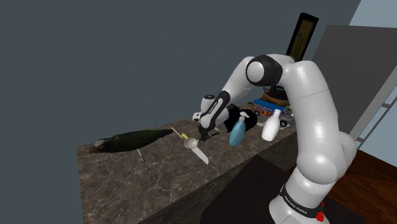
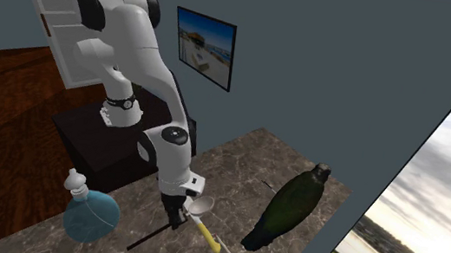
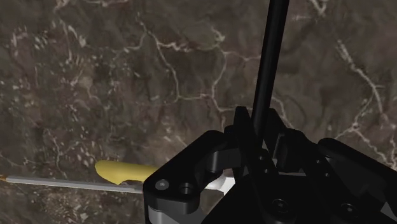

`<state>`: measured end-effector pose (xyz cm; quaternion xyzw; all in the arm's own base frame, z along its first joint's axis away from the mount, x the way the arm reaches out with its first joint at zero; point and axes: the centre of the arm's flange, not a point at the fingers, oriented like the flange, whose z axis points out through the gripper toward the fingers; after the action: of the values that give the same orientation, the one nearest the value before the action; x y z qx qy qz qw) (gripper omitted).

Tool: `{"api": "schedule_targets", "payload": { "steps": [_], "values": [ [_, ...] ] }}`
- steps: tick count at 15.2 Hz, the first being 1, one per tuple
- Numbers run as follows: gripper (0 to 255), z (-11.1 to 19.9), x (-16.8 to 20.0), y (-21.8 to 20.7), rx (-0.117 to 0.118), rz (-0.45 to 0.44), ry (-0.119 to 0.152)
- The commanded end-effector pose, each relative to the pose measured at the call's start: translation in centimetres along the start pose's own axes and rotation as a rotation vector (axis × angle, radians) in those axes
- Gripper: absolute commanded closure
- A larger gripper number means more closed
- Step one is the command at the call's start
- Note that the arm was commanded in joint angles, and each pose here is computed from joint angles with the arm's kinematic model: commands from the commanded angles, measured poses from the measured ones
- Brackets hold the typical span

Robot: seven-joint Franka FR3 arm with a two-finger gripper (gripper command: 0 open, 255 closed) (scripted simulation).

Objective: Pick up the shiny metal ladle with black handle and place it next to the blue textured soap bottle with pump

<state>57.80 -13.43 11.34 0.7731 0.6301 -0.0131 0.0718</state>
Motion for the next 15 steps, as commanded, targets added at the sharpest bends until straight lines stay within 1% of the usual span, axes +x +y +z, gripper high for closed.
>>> {"api": "schedule_targets", "payload": {
  "steps": [1, 9, 10, 15],
  "values": [
    [255, 1.06, 0.08, -0.09, -0.001, 0.000, 0.000],
    [255, 1.23, 0.10, -0.10, -0.001, 0.000, 0.000],
    [0, 1.24, 0.09, -0.10, -0.001, 0.000, 0.000],
    [0, 1.23, 0.09, -0.10, -0.001, 0.000, 0.000]
  ]
}}
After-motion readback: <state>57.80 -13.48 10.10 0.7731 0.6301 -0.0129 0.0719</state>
